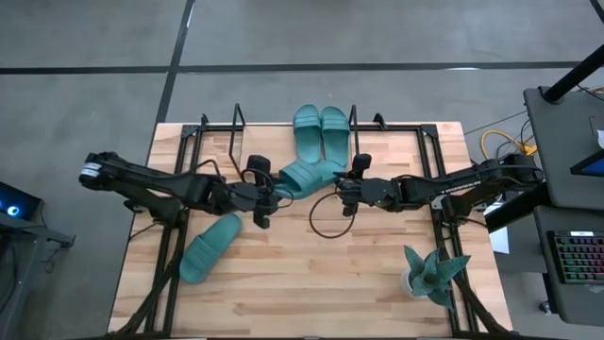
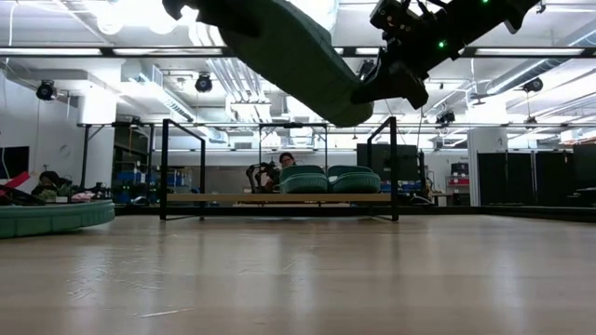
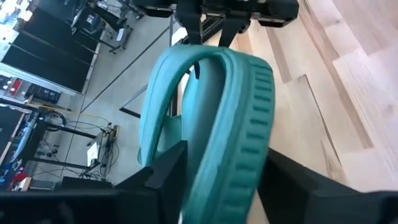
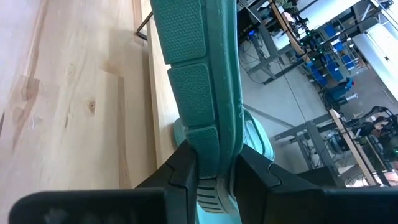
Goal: Pick and place slides into the shelf
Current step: Put the blue slide on the shelf
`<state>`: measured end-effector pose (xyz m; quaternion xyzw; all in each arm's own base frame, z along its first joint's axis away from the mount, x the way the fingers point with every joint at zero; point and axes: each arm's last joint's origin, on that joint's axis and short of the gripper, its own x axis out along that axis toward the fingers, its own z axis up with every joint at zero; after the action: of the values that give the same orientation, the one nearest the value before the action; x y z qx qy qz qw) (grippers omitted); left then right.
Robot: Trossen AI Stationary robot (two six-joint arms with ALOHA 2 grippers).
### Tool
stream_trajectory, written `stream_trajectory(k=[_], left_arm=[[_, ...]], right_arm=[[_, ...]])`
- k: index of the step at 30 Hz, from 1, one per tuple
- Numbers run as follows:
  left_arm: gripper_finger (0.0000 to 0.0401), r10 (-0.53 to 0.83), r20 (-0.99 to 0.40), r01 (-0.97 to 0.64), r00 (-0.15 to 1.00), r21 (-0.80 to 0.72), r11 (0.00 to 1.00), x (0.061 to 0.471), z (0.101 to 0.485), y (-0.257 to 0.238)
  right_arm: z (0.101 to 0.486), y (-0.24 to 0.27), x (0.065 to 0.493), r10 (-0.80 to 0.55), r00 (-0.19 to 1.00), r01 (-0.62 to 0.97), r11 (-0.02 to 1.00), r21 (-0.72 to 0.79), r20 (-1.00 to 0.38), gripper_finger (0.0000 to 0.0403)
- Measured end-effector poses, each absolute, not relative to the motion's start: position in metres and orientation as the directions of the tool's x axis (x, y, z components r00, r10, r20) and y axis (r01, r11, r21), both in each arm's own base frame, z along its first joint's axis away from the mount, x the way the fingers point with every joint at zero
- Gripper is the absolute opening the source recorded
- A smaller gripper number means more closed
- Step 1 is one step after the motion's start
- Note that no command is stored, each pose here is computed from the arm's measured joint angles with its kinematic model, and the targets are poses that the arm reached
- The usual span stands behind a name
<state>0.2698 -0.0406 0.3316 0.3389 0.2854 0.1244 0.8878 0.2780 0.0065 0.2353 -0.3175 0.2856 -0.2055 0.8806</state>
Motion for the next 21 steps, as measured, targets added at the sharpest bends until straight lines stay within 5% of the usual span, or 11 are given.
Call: stream_trajectory(k=[9,14,21], left_arm=[[0.0022,0.407,-0.443,-0.002,0.798,0.674,0.738,0.277,0.324,-0.042],[0.0018,0.427,-0.437,-0.034,0.792,0.666,0.745,0.277,0.324,-0.042],[0.0018,0.5,-0.401,-0.104,0.768,0.692,0.714,0.265,0.334,-0.037]], right_arm=[[0.235,0.006,0.278,-0.547,0.75,0.187,0.714,-0.675,-0.372,0.0066],[0.236,0.006,0.278,-0.547,0.751,0.199,0.723,-0.662,-0.371,0.0081],[0.237,0.006,0.278,-0.547,0.754,0.214,0.727,-0.652,-0.362,0.0157]])
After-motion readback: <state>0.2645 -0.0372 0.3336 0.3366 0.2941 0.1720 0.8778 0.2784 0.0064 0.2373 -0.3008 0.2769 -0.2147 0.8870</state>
